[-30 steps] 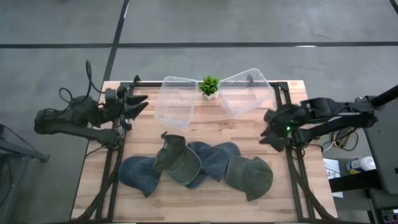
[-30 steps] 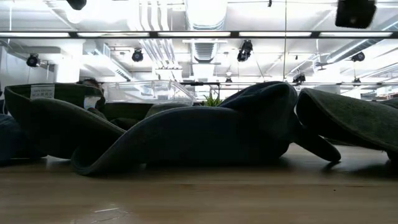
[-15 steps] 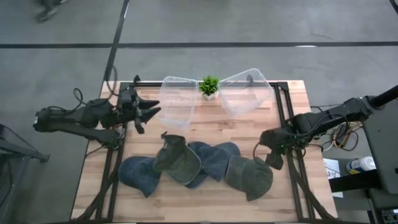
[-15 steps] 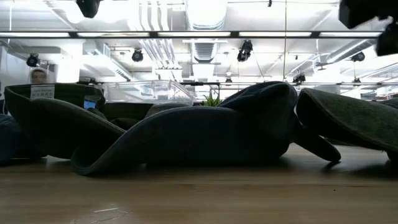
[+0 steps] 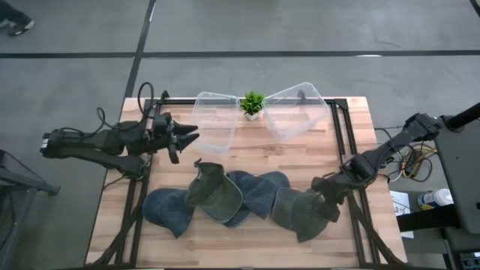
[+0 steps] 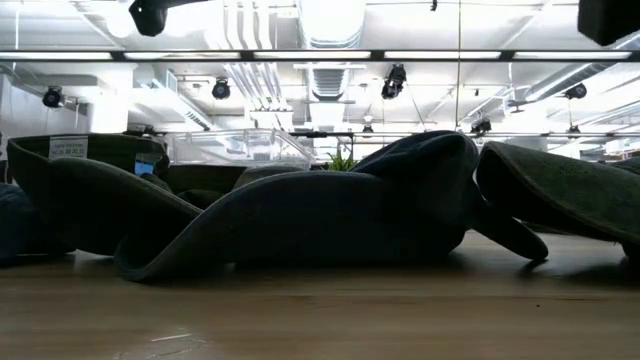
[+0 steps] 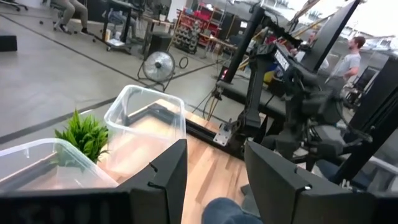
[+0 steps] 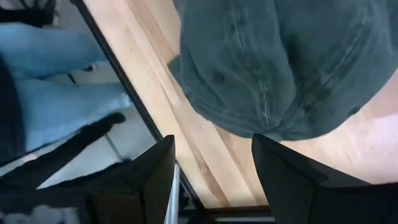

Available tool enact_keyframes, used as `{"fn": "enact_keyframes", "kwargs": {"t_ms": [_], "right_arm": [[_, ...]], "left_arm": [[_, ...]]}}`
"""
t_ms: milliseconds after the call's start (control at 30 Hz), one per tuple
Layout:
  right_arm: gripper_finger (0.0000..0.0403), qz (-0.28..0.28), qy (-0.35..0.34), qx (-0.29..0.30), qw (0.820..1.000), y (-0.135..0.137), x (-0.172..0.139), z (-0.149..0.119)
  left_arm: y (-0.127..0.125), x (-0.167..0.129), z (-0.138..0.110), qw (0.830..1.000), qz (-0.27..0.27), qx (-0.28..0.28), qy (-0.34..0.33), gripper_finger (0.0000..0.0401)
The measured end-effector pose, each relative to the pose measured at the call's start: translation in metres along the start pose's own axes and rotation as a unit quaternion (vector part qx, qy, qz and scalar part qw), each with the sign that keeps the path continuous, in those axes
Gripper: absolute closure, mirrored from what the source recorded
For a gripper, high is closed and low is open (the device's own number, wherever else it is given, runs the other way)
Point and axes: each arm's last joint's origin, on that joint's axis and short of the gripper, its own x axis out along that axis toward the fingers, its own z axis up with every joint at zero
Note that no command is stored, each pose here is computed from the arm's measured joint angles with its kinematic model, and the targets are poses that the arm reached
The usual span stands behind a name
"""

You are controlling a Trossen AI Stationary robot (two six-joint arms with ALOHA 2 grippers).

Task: Pick & Place hat
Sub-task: Put the right green cap in the right transparent bin

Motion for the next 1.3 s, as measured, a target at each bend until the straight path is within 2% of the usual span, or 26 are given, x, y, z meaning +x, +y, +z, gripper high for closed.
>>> {"fn": "enact_keyframes", "kwargs": {"t_ms": [100, 233, 433, 600, 700, 767, 1000, 1300], "right_arm": [[0.0194, -0.008, 0.020, -0.014, 1.000, 0.004, 0.006, 0.002], [0.0180, -0.006, 0.040, -0.072, 0.997, 0.015, 0.011, 0.006], [0.0112, -0.013, 0.054, -0.123, 0.991, 0.034, 0.018, 0.014], [0.0046, -0.083, 0.094, -0.147, 0.981, 0.036, 0.027, 0.019], [0.0025, -0.127, 0.121, -0.156, 0.972, 0.035, 0.033, 0.020], [0.0022, -0.146, 0.120, -0.170, 0.967, 0.034, 0.037, 0.021], [0.0021, -0.230, 0.050, -0.202, 0.951, 0.032, 0.051, 0.022], [0.0021, -0.266, 0.034, -0.223, 0.937, 0.024, 0.069, 0.018]], "left_arm": [[-0.001, 0.002, -0.002, 1.000, 0.000, 0.002, 0.005, 0.0248], [-0.001, 0.005, -0.003, 1.000, 0.001, 0.005, 0.009, 0.0248], [-0.001, 0.007, -0.005, 1.000, 0.003, 0.007, 0.014, 0.0248], [-0.001, 0.008, -0.005, 1.000, 0.004, 0.007, 0.015, 0.0248], [-0.001, 0.008, -0.006, 1.000, 0.004, 0.007, 0.016, 0.0248], [-0.001, 0.009, -0.006, 1.000, 0.005, 0.008, 0.017, 0.0248], [-0.002, 0.009, -0.007, 1.000, 0.005, 0.008, 0.019, 0.0248], [-0.002, 0.009, -0.007, 1.000, 0.005, 0.008, 0.019, 0.0248]]}}
